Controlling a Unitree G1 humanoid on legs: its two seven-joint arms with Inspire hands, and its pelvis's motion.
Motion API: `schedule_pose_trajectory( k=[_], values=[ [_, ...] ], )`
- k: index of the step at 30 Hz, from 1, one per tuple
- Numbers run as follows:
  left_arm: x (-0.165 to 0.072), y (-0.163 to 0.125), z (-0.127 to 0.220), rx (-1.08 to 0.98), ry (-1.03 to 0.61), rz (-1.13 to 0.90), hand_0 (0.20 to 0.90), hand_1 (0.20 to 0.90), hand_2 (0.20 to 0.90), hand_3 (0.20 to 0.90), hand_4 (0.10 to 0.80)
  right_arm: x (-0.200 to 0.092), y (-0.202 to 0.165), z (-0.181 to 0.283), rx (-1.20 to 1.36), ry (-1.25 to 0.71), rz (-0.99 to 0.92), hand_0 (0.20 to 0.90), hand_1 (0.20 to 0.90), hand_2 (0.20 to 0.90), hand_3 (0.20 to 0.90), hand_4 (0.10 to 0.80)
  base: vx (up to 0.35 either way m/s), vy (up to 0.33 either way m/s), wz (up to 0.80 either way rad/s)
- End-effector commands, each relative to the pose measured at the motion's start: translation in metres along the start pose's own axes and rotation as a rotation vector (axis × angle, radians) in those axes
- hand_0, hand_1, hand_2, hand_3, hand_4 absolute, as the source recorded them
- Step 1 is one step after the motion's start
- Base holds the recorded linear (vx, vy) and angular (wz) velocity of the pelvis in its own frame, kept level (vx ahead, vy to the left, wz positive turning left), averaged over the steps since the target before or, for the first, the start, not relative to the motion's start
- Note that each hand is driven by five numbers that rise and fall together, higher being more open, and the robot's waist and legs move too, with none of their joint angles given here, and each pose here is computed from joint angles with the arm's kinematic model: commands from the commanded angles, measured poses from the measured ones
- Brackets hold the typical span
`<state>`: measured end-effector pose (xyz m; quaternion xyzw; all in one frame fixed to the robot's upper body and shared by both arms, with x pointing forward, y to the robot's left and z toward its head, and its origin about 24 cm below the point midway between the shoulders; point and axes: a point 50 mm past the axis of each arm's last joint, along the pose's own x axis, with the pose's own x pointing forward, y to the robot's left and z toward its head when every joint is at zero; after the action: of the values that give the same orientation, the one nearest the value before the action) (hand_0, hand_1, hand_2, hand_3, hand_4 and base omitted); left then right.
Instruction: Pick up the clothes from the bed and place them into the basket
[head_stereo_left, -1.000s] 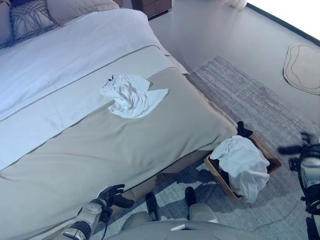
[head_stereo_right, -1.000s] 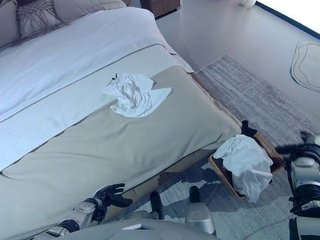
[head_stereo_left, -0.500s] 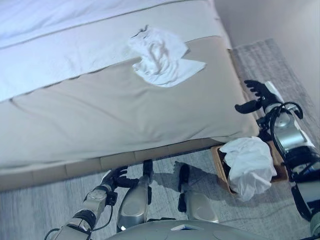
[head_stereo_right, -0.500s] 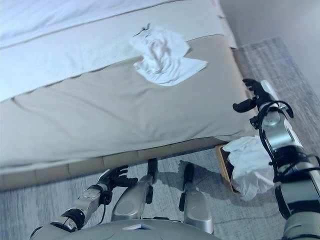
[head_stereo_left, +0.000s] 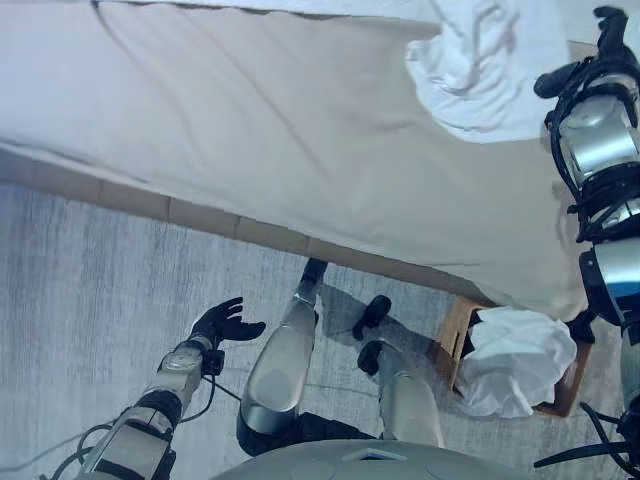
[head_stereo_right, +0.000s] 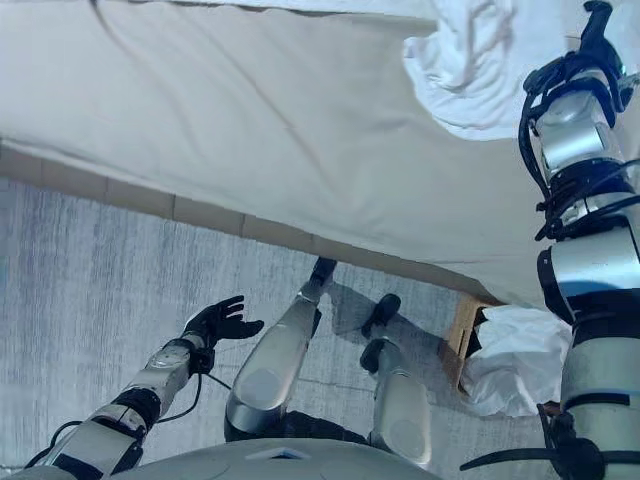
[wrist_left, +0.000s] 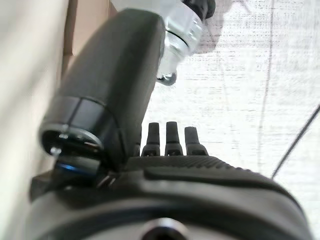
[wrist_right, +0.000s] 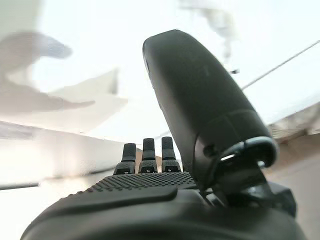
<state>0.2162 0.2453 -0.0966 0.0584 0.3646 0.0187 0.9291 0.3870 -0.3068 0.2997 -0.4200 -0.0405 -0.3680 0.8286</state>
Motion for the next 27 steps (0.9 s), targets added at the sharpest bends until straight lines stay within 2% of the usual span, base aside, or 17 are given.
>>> schedule_pose_trajectory(
  k=[1, 13, 17, 18, 19, 27],
  values=[
    [-0.023, 0.024, -0.039, -0.025, 0.05, 0.016, 0.9, 0.9, 0.9, 0.9, 0.8, 0.013, -0.058, 0.039, -0.036, -0.083, -0.214, 0.9, 0.9, 0.9, 0.9, 0.8, -0.054, 0.272, 0.14],
    [-0.03, 0.025, -0.037, -0.125, -0.062, -0.047, 0.9, 0.9, 0.9, 0.9, 0.8, 0.021, -0.095, 0.05, -0.148, -0.005, -0.236, 0.9, 0.9, 0.9, 0.9, 0.8, -0.051, 0.123, 0.07],
    [-0.033, 0.028, -0.033, -0.16, -0.101, -0.044, 0.9, 0.9, 0.9, 0.9, 0.8, 0.022, -0.1, 0.05, -0.177, 0.043, -0.164, 0.9, 0.9, 0.9, 0.9, 0.8, -0.086, 0.036, 0.11],
    [-0.033, 0.03, -0.032, -0.15, -0.104, -0.039, 0.9, 0.9, 0.9, 0.9, 0.8, 0.023, -0.1, 0.047, -0.176, 0.066, -0.13, 0.662, 0.662, 0.662, 0.623, 0.523, -0.044, -0.042, 0.12],
    [-0.034, 0.032, -0.031, -0.148, -0.106, -0.031, 0.9, 0.9, 0.9, 0.9, 0.8, 0.023, -0.101, 0.045, -0.178, 0.076, -0.1, 0.3, 0.3, 0.3, 0.2, 0.1, -0.06, -0.061, 0.15],
    [-0.035, 0.036, -0.031, -0.14, -0.108, -0.016, 0.9, 0.9, 0.9, 0.9, 0.8, 0.024, -0.097, 0.055, -0.14, 0.004, -0.047, 0.3, 0.3, 0.3, 0.2, 0.1, -0.052, -0.059, -0.03]
  ],
)
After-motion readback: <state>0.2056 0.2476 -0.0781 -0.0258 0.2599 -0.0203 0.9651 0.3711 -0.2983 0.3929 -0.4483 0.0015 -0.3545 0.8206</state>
